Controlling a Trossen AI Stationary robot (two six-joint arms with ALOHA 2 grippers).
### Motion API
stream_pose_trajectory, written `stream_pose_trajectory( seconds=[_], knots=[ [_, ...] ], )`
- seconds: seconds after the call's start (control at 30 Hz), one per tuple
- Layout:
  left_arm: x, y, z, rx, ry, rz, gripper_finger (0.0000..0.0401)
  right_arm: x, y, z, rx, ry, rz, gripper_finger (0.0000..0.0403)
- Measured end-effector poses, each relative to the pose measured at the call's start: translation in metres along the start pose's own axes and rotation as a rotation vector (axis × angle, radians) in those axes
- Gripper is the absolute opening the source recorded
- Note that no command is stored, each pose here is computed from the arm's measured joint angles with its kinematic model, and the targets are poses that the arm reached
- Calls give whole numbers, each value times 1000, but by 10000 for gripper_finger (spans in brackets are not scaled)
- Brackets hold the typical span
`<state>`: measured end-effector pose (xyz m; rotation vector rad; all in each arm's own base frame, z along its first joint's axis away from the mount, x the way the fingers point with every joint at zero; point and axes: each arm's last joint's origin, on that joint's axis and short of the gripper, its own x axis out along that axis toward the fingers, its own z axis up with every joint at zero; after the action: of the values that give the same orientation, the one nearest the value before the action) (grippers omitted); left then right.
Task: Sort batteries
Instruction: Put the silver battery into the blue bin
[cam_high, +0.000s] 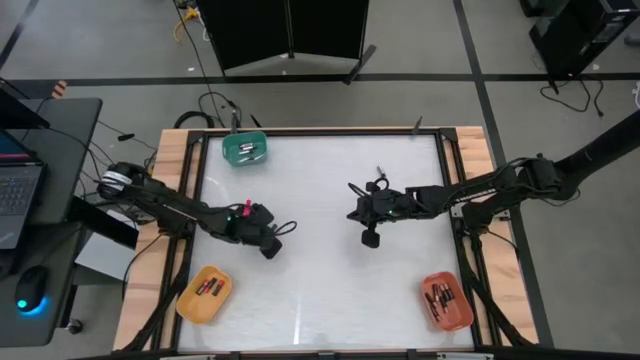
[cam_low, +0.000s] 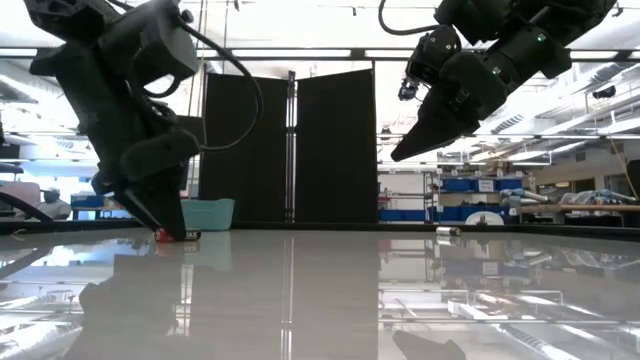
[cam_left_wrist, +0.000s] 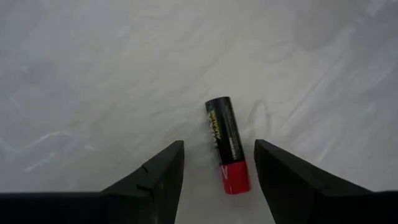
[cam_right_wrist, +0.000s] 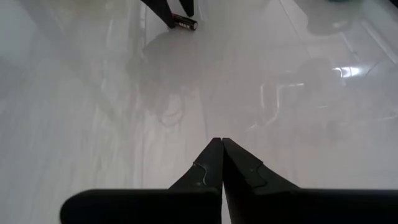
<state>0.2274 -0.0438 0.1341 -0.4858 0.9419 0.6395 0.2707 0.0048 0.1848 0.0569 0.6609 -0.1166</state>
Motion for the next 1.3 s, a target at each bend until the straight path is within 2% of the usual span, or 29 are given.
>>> stream_pose_trajectory(
  seconds=[0.17,0.3,0.47,0.57,0.77,0.87,0.97,1.07,1.3],
  knots=[
    [8,-1,-3,6,12,38,182,0,0,1,1,-11,0,12],
    [10,0,-5,36,23,47,136,0,0,1,1,-12,0,12],
    [7,-2,-3,101,54,5,52,0,0,1,1,-12,0,12],
    [-2,-5,3,178,84,-13,47,0,0,2,-3,-16,1,12],
    [-42,-20,25,303,167,1,46,0,0,2,-5,-23,1,12],
    [-68,-30,25,362,220,-7,46,0,0,3,-4,-28,2,12],
    [-97,-36,20,372,281,-18,46,0,0,3,-4,-28,2,12],
    [-123,-42,7,332,328,-52,46,0,0,3,-4,-35,-17,12],
    [-169,-38,-45,124,427,-58,46,0,0,3,-4,-37,-24,12]
  ],
)
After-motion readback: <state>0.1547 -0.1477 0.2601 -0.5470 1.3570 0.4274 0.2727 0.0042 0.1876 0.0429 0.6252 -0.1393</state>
